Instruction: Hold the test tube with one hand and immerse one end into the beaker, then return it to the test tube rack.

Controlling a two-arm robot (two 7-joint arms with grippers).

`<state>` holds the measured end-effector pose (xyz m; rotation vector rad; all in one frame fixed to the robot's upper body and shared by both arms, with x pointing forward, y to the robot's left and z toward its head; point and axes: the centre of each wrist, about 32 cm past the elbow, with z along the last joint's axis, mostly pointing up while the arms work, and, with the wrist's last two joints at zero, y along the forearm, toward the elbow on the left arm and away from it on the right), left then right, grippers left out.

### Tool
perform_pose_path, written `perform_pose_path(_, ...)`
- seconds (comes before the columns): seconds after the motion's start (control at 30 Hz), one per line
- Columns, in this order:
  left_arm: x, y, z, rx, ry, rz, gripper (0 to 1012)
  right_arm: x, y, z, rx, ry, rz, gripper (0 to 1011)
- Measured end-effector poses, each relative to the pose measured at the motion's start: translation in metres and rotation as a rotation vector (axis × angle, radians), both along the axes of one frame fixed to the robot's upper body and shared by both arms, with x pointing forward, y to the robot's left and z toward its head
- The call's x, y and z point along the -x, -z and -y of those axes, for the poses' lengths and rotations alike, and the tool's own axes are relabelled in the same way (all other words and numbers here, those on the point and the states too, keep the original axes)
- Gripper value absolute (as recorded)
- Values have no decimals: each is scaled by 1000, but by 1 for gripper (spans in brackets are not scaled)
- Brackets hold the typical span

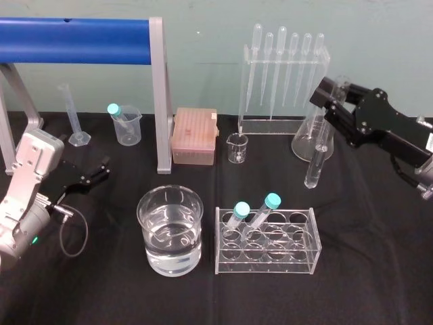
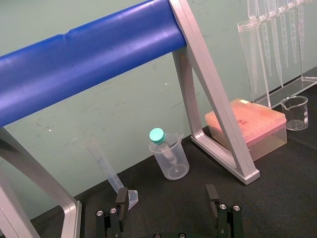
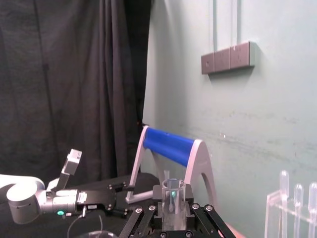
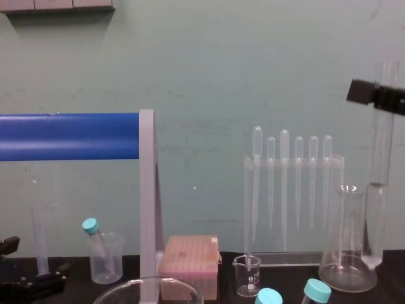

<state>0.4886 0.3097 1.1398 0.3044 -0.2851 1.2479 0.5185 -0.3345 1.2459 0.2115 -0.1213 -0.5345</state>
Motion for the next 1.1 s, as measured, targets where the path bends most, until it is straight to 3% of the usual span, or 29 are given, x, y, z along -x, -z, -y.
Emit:
perform_pose_path(0.27, 0, 0, 0, 0, 0, 0, 1000, -2, 12, -1, 22, -1, -54, 242)
perform_pose_path(1.1, 0, 0, 0, 0, 0, 0, 1000, -8, 24, -6, 57, -41, -114, 242)
